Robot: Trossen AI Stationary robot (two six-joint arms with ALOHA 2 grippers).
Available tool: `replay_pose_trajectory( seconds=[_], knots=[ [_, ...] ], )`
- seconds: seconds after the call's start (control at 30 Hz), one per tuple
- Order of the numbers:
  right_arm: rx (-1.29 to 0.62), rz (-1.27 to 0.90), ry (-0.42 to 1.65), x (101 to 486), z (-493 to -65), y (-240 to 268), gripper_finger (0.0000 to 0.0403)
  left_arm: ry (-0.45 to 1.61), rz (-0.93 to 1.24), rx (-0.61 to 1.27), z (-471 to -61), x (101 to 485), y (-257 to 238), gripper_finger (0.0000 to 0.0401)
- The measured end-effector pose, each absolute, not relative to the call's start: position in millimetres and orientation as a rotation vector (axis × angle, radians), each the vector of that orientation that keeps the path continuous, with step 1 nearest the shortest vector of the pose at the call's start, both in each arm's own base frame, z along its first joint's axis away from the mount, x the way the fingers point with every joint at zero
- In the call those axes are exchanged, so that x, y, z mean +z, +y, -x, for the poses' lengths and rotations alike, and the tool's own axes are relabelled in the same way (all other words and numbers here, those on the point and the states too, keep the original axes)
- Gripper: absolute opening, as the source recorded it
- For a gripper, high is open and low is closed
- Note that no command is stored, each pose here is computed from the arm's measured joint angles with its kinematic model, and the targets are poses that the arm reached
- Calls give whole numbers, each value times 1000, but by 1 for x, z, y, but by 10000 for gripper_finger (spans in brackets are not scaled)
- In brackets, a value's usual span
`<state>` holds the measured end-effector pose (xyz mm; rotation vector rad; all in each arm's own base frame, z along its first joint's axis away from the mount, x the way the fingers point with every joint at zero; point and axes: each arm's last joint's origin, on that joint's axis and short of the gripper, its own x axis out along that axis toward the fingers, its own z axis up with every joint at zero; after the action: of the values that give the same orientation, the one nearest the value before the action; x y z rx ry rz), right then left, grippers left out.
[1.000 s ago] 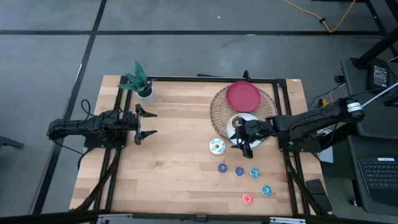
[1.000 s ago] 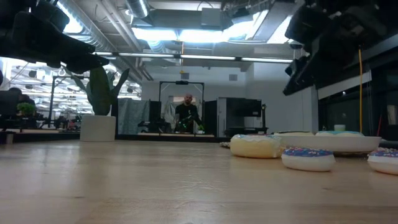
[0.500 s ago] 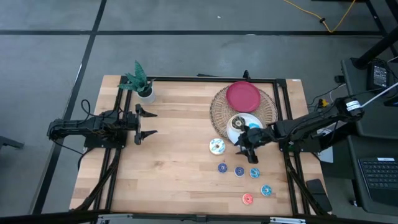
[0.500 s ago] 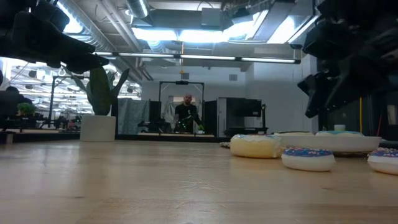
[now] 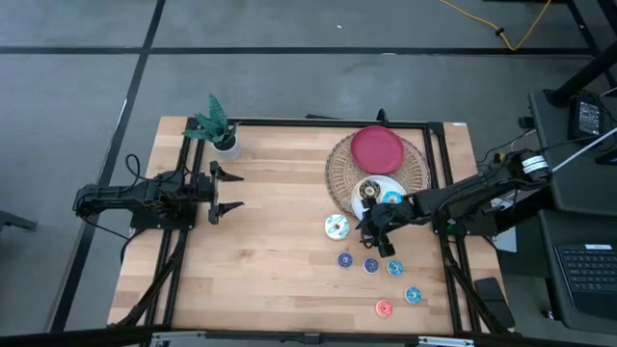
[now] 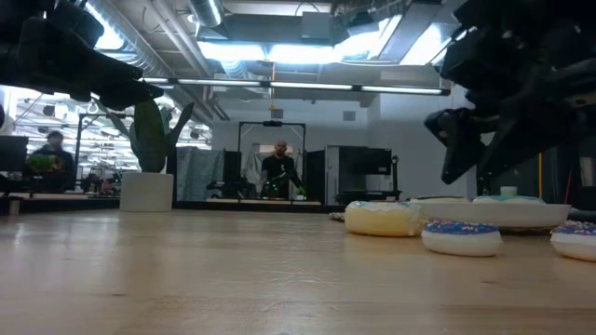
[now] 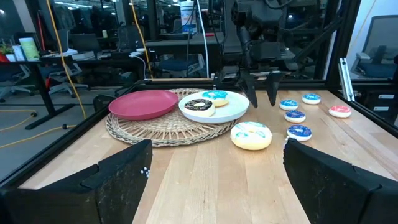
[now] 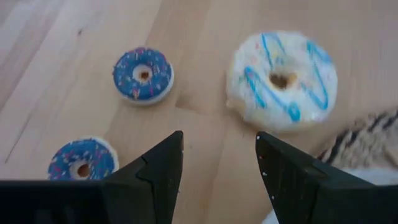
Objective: Pick & Place donuts
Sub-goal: Put the big white donut on the white plate
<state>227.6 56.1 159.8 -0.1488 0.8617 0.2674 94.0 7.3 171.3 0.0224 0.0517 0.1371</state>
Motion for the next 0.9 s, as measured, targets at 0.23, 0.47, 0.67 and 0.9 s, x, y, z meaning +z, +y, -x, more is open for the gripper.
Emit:
replay_pose_trajectory(
  seconds=[0.23, 0.47, 0.67, 0.9],
  knots=[
    [300, 226, 868, 160, -249, 60, 202, 52, -22, 137, -94, 171, 7, 353],
    [286, 258, 882, 158, -268, 53, 202, 52, -22, 137, -94, 171, 7, 353],
    [287, 278, 907, 152, -281, 51, 202, 52, -23, 137, -94, 171, 7, 353],
    [297, 277, 947, 139, -291, 53, 202, 52, -22, 137, -94, 171, 7, 353]
  ],
)
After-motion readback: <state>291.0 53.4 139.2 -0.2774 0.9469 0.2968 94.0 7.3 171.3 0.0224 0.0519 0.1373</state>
